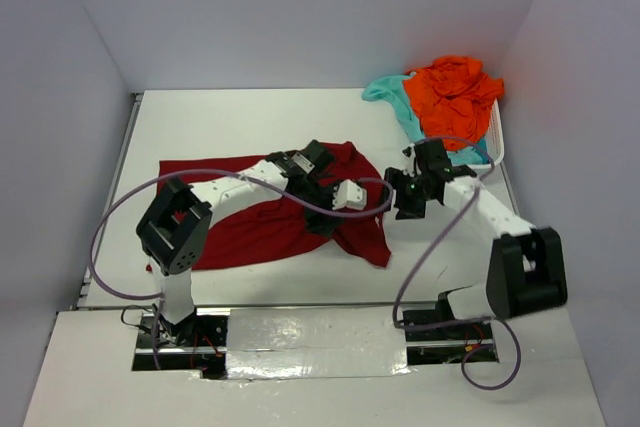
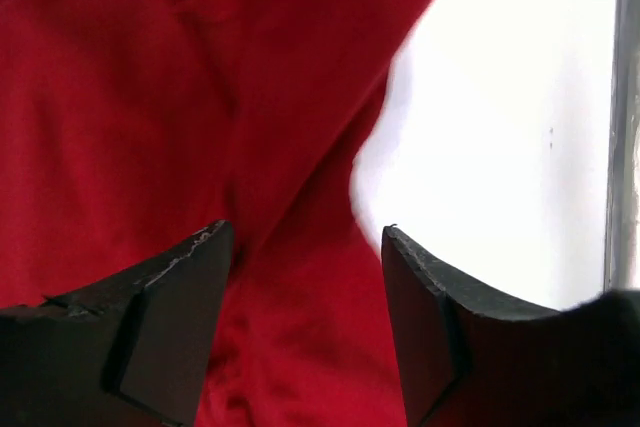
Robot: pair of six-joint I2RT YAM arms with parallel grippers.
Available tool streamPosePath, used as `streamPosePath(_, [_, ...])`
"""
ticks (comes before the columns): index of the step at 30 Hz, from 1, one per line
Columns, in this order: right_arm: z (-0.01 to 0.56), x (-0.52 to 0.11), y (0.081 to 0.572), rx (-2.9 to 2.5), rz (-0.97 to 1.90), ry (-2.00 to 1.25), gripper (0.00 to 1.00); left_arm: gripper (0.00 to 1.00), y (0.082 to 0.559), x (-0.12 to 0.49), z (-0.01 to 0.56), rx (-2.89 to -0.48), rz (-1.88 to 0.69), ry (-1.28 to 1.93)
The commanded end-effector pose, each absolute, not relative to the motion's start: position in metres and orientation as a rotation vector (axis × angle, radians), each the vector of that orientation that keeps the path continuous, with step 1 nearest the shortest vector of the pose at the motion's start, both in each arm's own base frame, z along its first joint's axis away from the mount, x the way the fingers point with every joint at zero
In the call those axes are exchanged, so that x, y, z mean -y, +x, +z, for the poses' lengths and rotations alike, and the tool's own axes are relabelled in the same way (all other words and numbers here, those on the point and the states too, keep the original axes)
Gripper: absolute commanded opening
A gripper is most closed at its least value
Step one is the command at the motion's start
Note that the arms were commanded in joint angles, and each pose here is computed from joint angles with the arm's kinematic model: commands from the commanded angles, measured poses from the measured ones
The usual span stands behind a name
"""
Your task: Fold and stack the t-shirts
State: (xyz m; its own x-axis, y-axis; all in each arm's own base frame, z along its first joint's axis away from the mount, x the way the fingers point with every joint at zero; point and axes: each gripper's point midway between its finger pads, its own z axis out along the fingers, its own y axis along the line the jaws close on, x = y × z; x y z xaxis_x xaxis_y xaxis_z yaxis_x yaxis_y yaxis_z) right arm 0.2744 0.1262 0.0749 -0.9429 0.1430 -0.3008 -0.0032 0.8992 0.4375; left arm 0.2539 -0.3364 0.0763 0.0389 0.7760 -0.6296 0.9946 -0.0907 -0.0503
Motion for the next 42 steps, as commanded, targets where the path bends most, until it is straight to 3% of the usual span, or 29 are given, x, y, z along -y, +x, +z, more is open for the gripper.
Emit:
streamPosePath(1, [0.075,-0.123,0.236,-2.76,0.642,0.273,0.73,0.74,0.278,0.321,0.15,-1.839,-0.768,1.665])
streamPosePath(5, [0.066,-0.144,0.206,-2.778,0.801,0.317,0.72,0.76,0.29,0.246,0.175,-2.038,-0.67,1.4])
streamPosePath(9, [0.048,-0.155,0.179,-2.857,0.829,0.312,0.73,0.74,0.273,0.127,0.129,-2.313,-0.285,1.26])
streamPosePath(13, [0.031,-0.154,0.168,-2.883,0.819,0.351,0.71,0.73,0.223,0.041,0.075,-2.423,0.085,1.256])
streamPosePath(16, [0.019,-0.15,0.169,-2.899,0.772,0.374,0.55,0.74,0.195,0.007,0.044,-2.445,0.266,1.307])
streamPosePath(17, [0.016,-0.149,0.169,-2.913,0.76,0.389,0.41,0.74,0.198,0.0,0.039,-2.414,0.329,1.325])
streamPosePath(19, [0.011,-0.143,0.171,-2.913,0.704,0.419,0.28,0.75,0.187,-0.023,0.021,-2.42,0.47,1.348])
streamPosePath(20, [0.011,-0.136,0.174,-2.897,0.663,0.44,0.16,0.75,0.192,-0.031,0.017,-2.391,0.521,1.348])
streamPosePath(22, [0.012,-0.128,0.17,-2.903,0.613,0.46,0.04,0.76,0.199,-0.038,0.018,-2.382,0.558,1.319])
streamPosePath(23, [0.015,-0.125,0.17,-2.884,0.597,0.469,0.0,0.76,0.202,-0.043,0.017,-2.386,0.552,1.299])
streamPosePath(30, [0.013,-0.102,0.145,-2.893,0.445,0.648,0.0,0.74,0.2,-0.096,-0.002,-2.466,0.567,1.337])
streamPosePath(31, [0.013,-0.1,0.143,-2.893,0.437,0.654,0.02,0.74,0.2,-0.097,-0.001,-2.464,0.544,1.349])
streamPosePath(32, [0.014,-0.102,0.143,-2.889,0.454,0.643,0.11,0.75,0.192,-0.095,-0.003,-2.481,0.492,1.392])
streamPosePath(34, [0.017,-0.109,0.147,-2.889,0.515,0.611,0.41,0.76,0.191,-0.076,0.004,-2.406,0.357,1.48])
streamPosePath(36, [0.019,-0.112,0.151,-2.906,0.523,0.577,0.52,0.8,0.198,-0.056,0.018,-2.273,0.274,1.512])
streamPosePath(37, [0.019,-0.113,0.15,-2.923,0.528,0.569,0.63,0.81,0.192,-0.05,0.02,-2.235,0.232,1.57])
streamPosePath(42, [0.073,-0.117,0.166,-2.825,0.579,0.499,0.89,0.87,0.201,-0.011,0.074,-2.013,0.098,1.557])
